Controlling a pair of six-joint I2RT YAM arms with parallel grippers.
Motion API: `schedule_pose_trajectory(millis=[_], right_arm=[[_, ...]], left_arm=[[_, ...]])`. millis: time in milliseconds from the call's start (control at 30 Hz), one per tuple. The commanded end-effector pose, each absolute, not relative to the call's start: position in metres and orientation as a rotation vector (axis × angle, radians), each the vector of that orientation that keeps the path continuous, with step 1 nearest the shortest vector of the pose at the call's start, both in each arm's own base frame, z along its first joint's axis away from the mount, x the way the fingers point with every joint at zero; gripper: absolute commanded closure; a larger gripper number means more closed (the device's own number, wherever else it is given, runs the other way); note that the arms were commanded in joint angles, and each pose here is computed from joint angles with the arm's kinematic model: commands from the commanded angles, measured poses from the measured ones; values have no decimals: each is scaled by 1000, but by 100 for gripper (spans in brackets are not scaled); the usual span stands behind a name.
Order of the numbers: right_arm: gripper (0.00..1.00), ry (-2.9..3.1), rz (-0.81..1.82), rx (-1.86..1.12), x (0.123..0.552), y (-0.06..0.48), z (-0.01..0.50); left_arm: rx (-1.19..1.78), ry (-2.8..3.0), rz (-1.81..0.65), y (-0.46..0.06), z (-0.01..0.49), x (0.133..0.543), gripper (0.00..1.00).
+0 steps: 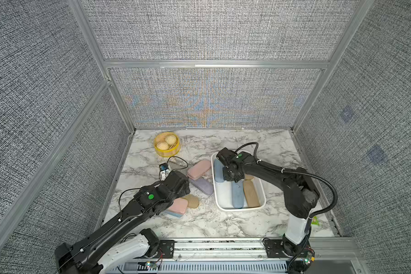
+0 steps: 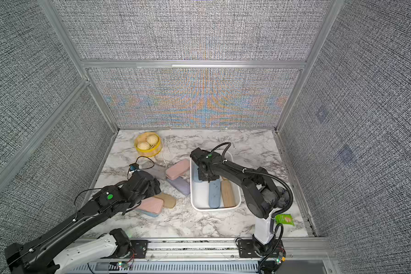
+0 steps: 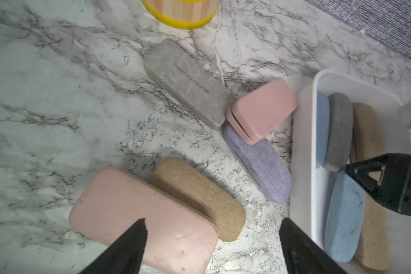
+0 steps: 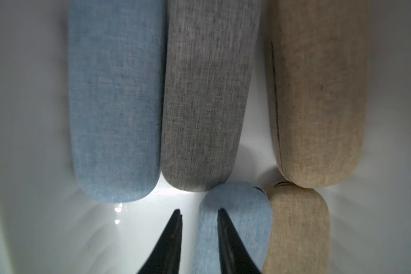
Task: Put the glasses cases into the storage boxes
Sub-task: Adjust the glasses case in the storage box.
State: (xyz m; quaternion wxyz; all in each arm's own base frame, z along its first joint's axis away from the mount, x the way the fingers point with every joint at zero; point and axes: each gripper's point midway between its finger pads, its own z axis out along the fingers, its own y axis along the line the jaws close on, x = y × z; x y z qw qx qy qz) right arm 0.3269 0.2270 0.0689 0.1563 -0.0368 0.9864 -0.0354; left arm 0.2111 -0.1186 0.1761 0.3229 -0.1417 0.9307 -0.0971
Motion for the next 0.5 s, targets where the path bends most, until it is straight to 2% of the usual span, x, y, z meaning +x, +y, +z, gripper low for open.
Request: schedule_pose_trajectory(millis=[0,233,467], right_arm=[[74,2823,-105,-127,325,227,61],[76,2847,-117,-175,312,233,55],[75,2828,-184,-165,330,236,75]], left_arm=[[-406,2461,-242,-110,171,207,6],[-355,2505,-216,-116,169,213,5],[-384,2514,-219,-115,168,214,5]])
